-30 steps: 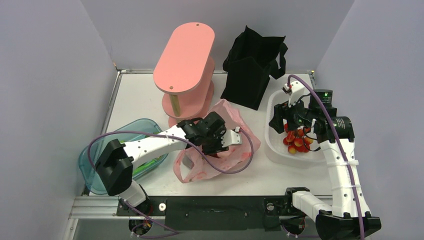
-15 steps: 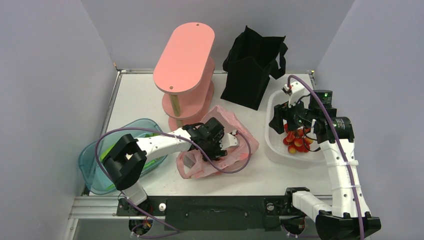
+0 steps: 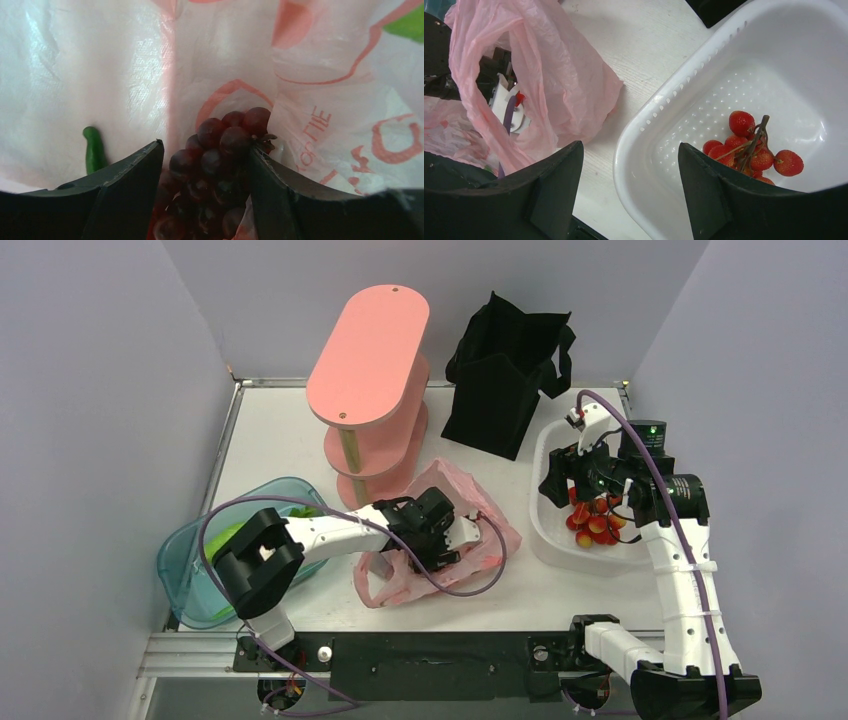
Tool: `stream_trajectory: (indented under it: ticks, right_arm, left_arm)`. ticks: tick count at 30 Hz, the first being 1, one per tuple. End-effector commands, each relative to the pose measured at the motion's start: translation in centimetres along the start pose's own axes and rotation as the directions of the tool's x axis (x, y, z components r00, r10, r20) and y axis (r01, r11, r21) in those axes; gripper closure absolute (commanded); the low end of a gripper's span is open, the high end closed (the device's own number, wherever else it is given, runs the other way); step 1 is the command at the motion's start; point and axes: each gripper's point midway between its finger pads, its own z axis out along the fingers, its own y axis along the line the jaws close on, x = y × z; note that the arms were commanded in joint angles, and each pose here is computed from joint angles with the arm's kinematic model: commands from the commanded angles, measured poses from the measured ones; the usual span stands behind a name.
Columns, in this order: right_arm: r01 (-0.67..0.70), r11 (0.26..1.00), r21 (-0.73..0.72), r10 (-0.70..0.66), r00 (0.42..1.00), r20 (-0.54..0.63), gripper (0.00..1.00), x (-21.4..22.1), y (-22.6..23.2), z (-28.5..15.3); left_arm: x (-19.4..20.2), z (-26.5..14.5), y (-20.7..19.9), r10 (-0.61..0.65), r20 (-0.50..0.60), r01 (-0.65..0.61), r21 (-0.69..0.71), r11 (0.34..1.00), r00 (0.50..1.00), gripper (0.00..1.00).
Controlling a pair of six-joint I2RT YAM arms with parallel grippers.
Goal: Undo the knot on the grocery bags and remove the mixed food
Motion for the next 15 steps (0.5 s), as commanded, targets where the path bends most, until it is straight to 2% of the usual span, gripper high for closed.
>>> stream_trajectory:
  ticks: [1, 3, 5, 6, 8, 10, 11, 15]
  right_arm:
    - [0.008, 1.000, 0.006, -0.008, 0.999, 0.049, 0.35, -1.1, -0.1, -0.4]
    - [0.002, 1.000, 0.000, -0.002, 0.999, 0.049, 0.35, -1.3, 0.0, -0.3]
    - [-0.002, 1.000, -0.003, 0.002, 0.999, 0.052, 0.35, -1.5, 0.0, -0.3]
    - [-0.002, 1.000, -0.004, 0.002, 0.999, 0.054, 0.35, -1.6, 0.0, -0.3]
    - [-0.003, 1.000, -0.004, 0.004, 0.998, 0.057, 0.35, -1.8, 0.0, -0.3]
    - [-0.003, 1.000, -0.005, 0.003, 0.998, 0.060, 0.35, -2.0, 0.1, -0.4]
    - [-0.001, 1.000, -0.005, 0.002, 0.998, 0.063, 0.35, -2.0, 0.1, -0.5]
    - [-0.001, 1.000, -0.008, 0.001, 0.998, 0.066, 0.35, -2.1, 0.2, -0.6]
  left_arm:
    - [3.2, 2.2, -2.0, -0.035, -0.124, 0.045, 0.074, 0.996, 0.992, 0.42]
    - [2.1, 2.4, -1.4, -0.023, -0.100, 0.029, 0.066, 0.997, 0.995, 0.53]
    - [0.6, 2.0, -0.5, -0.014, -0.075, 0.018, 0.050, 0.999, 0.997, 0.69]
    - [-0.1, 1.8, -0.2, -0.008, -0.062, 0.011, 0.045, 0.999, 0.998, 0.81]
    - [-2.5, 0.5, 0.6, -0.002, 0.000, 0.002, 0.026, 1.000, 1.000, 0.94]
    - [-5.2, -1.4, 1.1, 0.013, 0.096, -0.014, 0.008, 1.000, 0.995, 1.00]
    - [-7.0, -3.0, 1.5, 0.024, 0.168, -0.022, -0.016, 1.000, 0.986, 1.00]
    - [-10.7, -7.8, 1.6, 0.057, 0.335, -0.038, -0.060, 0.997, 0.940, 1.00]
